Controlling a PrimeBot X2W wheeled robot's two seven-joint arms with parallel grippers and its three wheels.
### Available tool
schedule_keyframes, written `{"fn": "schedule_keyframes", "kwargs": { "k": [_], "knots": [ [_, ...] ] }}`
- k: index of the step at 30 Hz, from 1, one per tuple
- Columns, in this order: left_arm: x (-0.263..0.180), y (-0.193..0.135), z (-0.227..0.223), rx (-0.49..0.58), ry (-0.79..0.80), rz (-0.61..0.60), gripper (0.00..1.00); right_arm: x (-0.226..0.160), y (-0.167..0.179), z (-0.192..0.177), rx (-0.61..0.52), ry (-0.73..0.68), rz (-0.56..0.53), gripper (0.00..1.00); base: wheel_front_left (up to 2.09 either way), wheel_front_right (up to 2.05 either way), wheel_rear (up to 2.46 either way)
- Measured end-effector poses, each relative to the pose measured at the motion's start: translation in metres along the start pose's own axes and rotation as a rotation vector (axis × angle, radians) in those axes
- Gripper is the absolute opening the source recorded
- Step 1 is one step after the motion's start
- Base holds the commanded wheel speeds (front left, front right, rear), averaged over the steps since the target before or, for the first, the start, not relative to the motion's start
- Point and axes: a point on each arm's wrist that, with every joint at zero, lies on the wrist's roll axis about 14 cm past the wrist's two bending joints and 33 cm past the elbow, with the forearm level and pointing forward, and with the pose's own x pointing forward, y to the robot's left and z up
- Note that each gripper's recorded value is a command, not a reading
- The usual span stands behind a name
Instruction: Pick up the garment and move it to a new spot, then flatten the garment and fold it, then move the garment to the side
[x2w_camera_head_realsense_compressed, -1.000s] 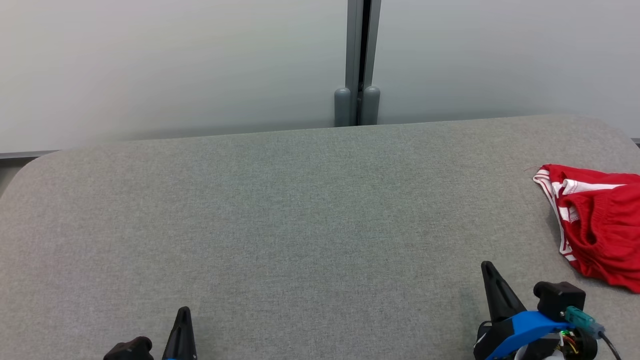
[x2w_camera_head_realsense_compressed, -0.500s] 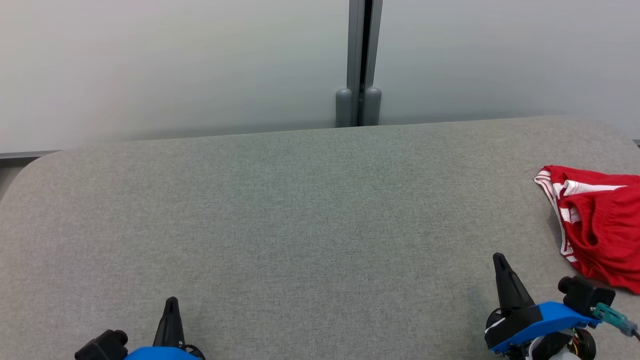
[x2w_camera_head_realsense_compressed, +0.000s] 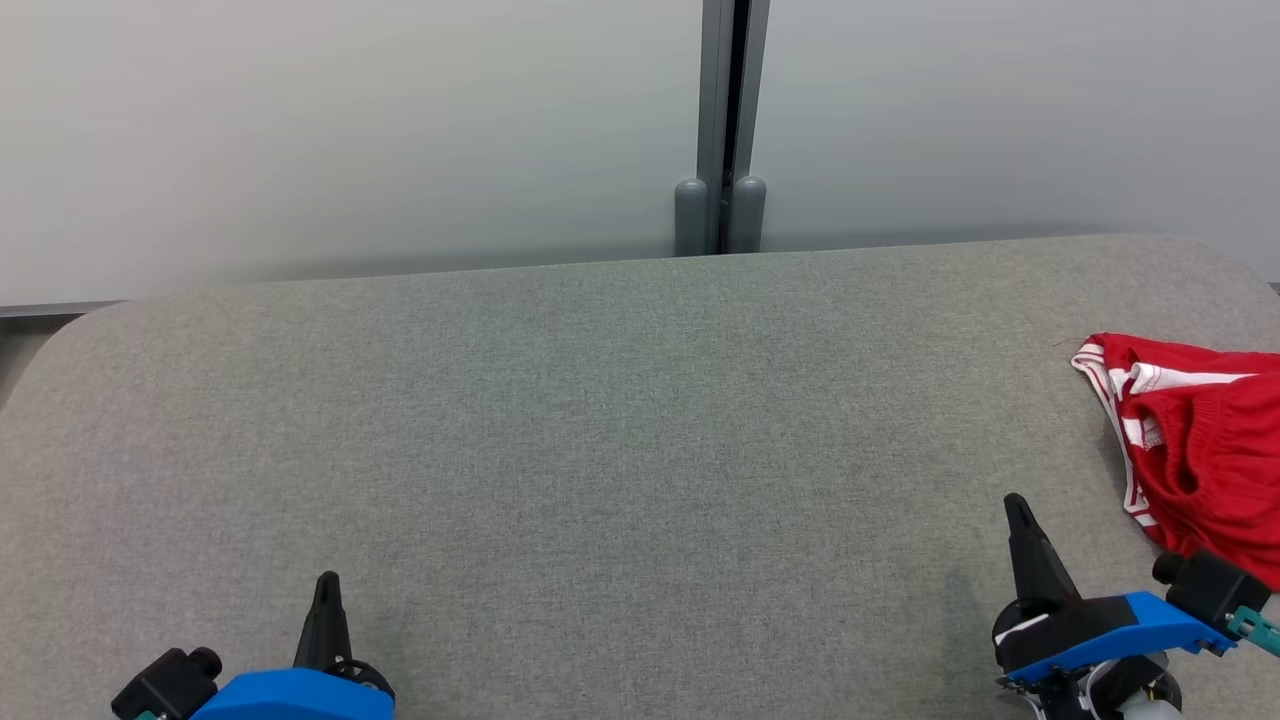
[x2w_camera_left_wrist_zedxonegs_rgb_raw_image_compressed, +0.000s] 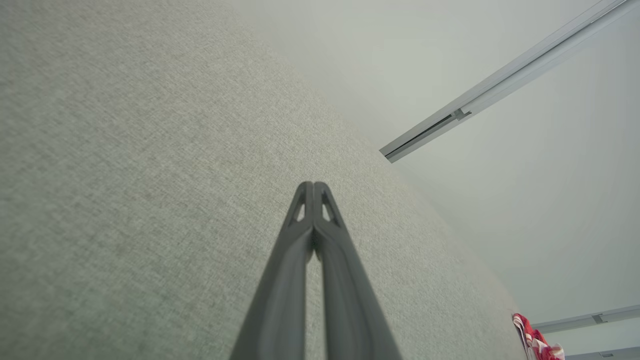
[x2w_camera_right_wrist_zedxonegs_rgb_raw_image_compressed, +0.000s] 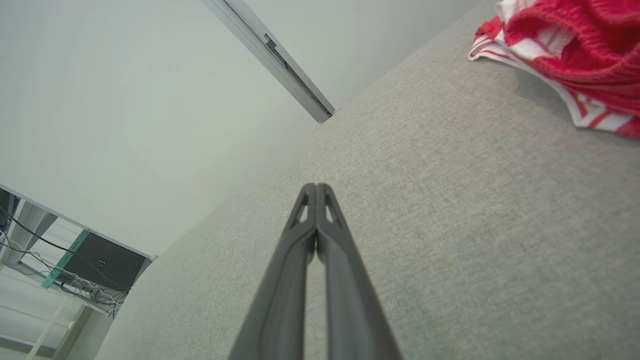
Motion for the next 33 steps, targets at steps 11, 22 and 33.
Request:
{"fn": "schedule_keyframes", "kwargs": {
  "k": [11, 22, 33],
  "knots": [
    [0.004, -0.007, 0.011, -0.134, -0.014, -0.021, 0.00, 0.001, 0.002, 0.006, 0.149, -0.009, 0.001, 0.00, 0.00, 0.00, 0.00],
    [0.007, -0.013, 0.022, -0.255, -0.028, -0.049, 0.00, 0.000, 0.003, 0.011, 0.284, -0.016, 0.007, 0.00, 0.00, 0.00, 0.00],
    [0.008, -0.017, 0.031, -0.365, -0.041, -0.071, 0.00, 0.001, 0.007, 0.018, 0.405, -0.026, 0.023, 0.00, 0.00, 0.00, 0.00]
  ]
}}
